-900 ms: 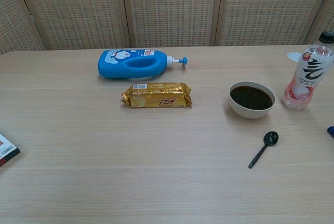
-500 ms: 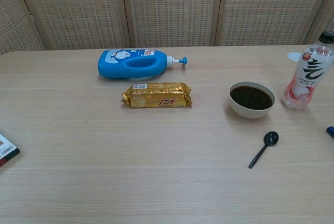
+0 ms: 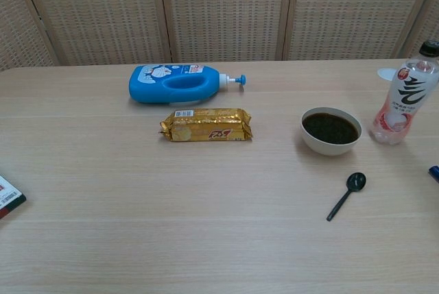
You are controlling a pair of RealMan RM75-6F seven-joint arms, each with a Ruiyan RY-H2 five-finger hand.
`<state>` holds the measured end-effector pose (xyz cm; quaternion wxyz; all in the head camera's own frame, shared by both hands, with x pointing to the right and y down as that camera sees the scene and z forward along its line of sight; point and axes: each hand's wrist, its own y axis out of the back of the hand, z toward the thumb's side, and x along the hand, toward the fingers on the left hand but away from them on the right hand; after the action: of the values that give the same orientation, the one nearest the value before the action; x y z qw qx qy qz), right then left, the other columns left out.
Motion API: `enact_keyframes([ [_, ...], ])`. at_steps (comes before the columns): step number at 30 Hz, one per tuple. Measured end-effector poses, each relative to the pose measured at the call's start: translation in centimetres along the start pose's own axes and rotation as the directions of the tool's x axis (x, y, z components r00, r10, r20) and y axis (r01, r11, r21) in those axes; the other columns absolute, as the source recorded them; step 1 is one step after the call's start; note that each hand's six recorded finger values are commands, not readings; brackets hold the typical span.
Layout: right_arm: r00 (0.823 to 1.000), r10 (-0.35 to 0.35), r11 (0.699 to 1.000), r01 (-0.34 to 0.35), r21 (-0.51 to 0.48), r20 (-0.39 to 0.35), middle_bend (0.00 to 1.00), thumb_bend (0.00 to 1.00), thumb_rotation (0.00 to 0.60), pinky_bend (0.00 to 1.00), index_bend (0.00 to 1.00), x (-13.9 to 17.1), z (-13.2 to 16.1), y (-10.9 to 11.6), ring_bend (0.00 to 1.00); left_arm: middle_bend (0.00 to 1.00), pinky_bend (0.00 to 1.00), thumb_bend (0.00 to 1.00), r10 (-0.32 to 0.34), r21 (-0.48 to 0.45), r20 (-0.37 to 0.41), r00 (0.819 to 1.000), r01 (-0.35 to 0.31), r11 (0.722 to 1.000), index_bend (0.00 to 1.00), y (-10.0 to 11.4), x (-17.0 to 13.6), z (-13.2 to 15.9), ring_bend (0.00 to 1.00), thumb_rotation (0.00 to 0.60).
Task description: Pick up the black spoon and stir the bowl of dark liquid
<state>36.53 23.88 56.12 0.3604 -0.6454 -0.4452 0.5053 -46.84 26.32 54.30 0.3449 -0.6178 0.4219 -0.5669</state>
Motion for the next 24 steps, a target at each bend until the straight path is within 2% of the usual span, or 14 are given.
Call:
enact_keyframes([
  [4, 0.995, 0.025, 1.000, -0.027, -0.017, -0.097, 0.29, 0.37, 0.600, 0.30, 0.22, -1.4, 2.1, -0.4, 0.18, 0.00, 0.00, 0.29, -0.003, 0.004, 0.000, 1.000, 0.003, 1.000, 0.00, -0.1, 0.1, -0.1, 0.00, 0.600],
  [8, 0.977, 0.077, 0.996, -0.083, -0.026, -0.200, 0.36, 0.37, 0.600, 0.34, 0.26, -3.1, 4.7, -1.2, 0.24, 0.00, 0.00, 0.29, -0.005, 0.009, -0.008, 1.000, 0.006, 1.000, 0.00, -0.1, 0.1, -0.4, 0.00, 0.600],
  [10, 0.965, 0.103, 0.993, -0.112, -0.026, -0.243, 0.39, 0.37, 0.600, 0.40, 0.27, -3.9, 5.9, -1.6, 0.28, 0.00, 0.00, 0.29, -0.007, 0.010, -0.011, 1.000, 0.007, 1.000, 0.00, -0.1, 0.2, -0.5, 0.00, 0.600],
  [14, 0.932, 0.160, 0.984, -0.176, -0.020, -0.326, 0.48, 0.37, 0.600, 0.53, 0.32, -5.6, 8.4, -2.7, 0.41, 0.00, 0.00, 0.29, -0.011, 0.017, -0.018, 1.000, 0.011, 1.000, 0.00, -0.1, 0.3, -0.9, 0.00, 0.600],
  [19, 0.887, 0.236, 0.969, -0.248, 0.023, -0.397, 0.65, 0.37, 0.600, 0.71, 0.39, -7.1, 10.8, -4.4, 0.61, 0.00, 0.00, 0.29, -0.003, 0.027, -0.024, 1.000, 0.004, 1.000, 0.00, 0.1, 0.6, -1.3, 0.00, 0.600],
  [24, 0.836, 0.320, 0.945, -0.312, 0.095, -0.445, 0.77, 0.37, 0.600, 0.80, 0.46, -8.4, 12.8, -6.8, 0.75, 0.00, 0.00, 0.29, 0.004, 0.036, -0.021, 1.000, -0.003, 0.999, 0.00, 0.4, 0.9, -1.4, 0.00, 0.600],
])
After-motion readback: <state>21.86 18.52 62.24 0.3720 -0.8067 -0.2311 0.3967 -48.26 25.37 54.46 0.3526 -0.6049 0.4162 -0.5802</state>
